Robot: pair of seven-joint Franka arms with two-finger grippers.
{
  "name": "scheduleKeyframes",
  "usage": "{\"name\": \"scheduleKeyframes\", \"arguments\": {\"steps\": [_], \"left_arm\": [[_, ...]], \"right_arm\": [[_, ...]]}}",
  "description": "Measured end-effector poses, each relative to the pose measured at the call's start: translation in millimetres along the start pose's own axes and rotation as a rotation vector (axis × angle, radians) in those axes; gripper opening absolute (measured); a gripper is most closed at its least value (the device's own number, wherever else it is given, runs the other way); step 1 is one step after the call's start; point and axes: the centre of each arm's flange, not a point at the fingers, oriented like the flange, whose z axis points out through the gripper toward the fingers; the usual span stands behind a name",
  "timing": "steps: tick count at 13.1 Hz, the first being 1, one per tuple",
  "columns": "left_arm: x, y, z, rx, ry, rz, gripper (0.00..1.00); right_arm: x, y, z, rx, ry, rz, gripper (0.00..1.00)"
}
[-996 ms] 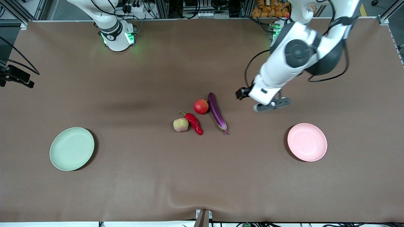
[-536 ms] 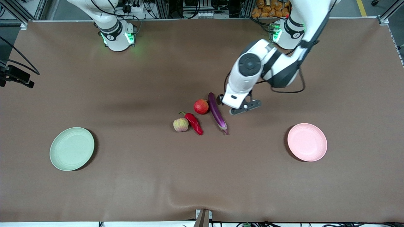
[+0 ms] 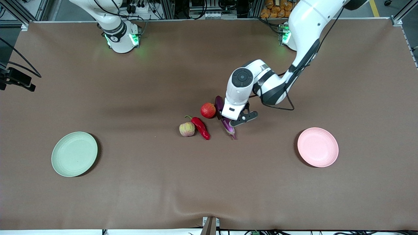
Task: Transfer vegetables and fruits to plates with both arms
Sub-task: 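Lower the left gripper and grasp the purple eggplant, then carry the eggplant to the pink plate while the right gripper reaches the yellow apple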
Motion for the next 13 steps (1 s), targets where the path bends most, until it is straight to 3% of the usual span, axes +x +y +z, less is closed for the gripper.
{"name": "scheduleKeyframes", "arguments": {"steps": [5,6,7,11,13], "left_arm": [[-20,11,33,-0.002,-0.018,-0.061,0.96],[-26,15,40,0.002,-0.02,-0.066,0.89],[-30,18,47,0.004,-0.019,-0.066,0.89],[-25,19,61,-0.012,-0.017,-0.083,0.43],[-13,18,57,-0.019,-0.004,-0.069,0.38]], "right_arm": [[4,0,2,0.0,0.012,-0.001,1.0],[4,0,2,0.0,0.012,-0.001,1.0],[4,0,2,0.0,0.012,0.0,1.0],[4,-1,3,0.0,0.01,-0.002,1.0],[5,-2,6,0.001,0.004,-0.004,1.0]]}}
